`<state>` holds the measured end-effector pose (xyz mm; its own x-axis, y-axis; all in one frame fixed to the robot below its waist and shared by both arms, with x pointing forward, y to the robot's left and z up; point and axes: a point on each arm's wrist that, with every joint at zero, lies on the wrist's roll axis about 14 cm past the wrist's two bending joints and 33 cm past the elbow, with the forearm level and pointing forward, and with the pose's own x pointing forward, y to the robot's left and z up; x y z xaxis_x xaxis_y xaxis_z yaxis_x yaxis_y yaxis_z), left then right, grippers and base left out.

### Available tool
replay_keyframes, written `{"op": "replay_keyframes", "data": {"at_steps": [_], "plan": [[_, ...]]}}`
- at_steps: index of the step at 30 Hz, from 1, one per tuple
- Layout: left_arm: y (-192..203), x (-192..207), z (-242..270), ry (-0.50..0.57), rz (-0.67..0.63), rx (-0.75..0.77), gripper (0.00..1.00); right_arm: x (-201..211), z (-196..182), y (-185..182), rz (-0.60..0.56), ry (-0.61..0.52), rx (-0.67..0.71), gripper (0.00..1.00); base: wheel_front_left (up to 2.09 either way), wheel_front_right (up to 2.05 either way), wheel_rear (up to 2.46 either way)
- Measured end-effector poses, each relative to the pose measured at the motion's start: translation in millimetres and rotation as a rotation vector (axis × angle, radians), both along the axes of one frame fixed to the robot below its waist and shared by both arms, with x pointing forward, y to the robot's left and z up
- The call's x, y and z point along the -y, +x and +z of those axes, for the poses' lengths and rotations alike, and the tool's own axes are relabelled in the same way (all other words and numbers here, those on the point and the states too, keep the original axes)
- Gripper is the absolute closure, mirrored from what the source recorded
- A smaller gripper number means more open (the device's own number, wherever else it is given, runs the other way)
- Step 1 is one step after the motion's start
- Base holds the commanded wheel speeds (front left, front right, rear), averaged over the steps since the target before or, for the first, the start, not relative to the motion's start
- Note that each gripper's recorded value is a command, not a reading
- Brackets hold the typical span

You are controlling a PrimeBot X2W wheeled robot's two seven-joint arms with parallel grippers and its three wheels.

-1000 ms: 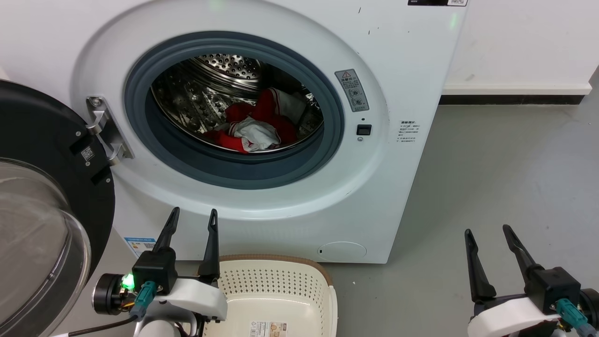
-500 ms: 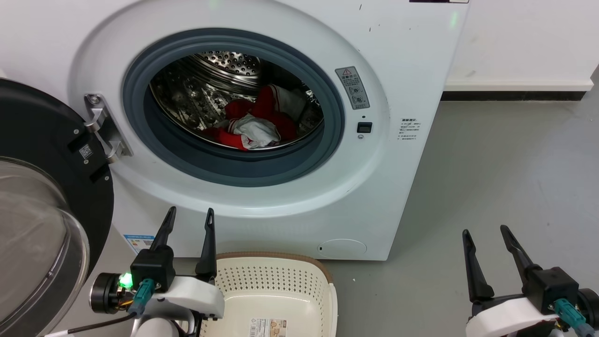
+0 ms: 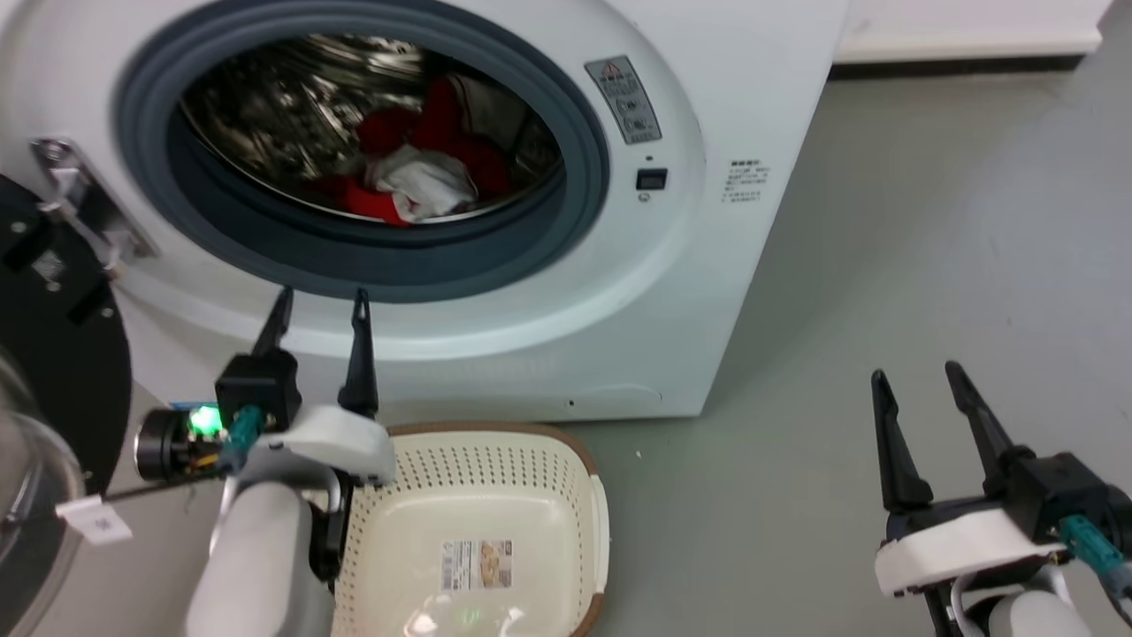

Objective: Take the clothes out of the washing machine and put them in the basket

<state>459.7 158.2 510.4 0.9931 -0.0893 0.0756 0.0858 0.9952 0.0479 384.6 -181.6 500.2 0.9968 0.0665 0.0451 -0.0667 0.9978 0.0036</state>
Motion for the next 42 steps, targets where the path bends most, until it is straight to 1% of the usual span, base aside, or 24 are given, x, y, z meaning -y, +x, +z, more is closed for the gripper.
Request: {"op": "replay_keyframes", "data": {"at_steps": [5, 12, 18, 23, 30, 35, 39, 42], "plan": [[44.7, 2.3, -19.0, 0.023, -0.009, -0.050, 0.00, 10.0, -16.0, 15.7, -0.029, 0.004, -0.034, 0.00, 0.00, 0.00, 0.00], [102.1, 4.4, -58.9, 0.062, -0.030, -0.158, 0.00, 18.2, -42.1, 36.3, -0.050, 0.017, -0.086, 0.00, 0.00, 0.00, 0.00], [146.7, 6.6, -90.5, 0.102, -0.043, -0.251, 0.00, 30.3, -66.8, 44.0, -0.085, 0.033, -0.147, 0.00, 0.00, 0.00, 0.00], [182.0, 6.2, -107.2, 0.135, -0.051, -0.322, 0.00, 41.6, -75.5, 44.6, -0.117, 0.039, -0.171, 0.00, 0.00, 0.00, 0.00], [218.1, 12.0, -124.8, 0.190, -0.072, -0.431, 0.00, 55.1, -84.4, 37.1, -0.156, 0.031, -0.204, 0.00, 0.00, 0.00, 0.00], [240.1, 11.0, -130.9, 0.229, -0.068, -0.479, 0.00, 59.2, -89.7, 38.5, -0.167, 0.031, -0.217, 0.00, 0.00, 0.00, 0.00], [251.2, 19.6, -137.3, 0.261, -0.077, -0.499, 0.00, 52.6, -102.0, 39.8, -0.148, 0.032, -0.248, 0.00, 0.00, 0.00, 0.00], [262.9, 16.4, -137.1, 0.280, -0.068, -0.504, 0.00, 43.6, -112.8, 43.0, -0.121, 0.037, -0.272, 0.00, 0.00, 0.00, 0.00]]}}
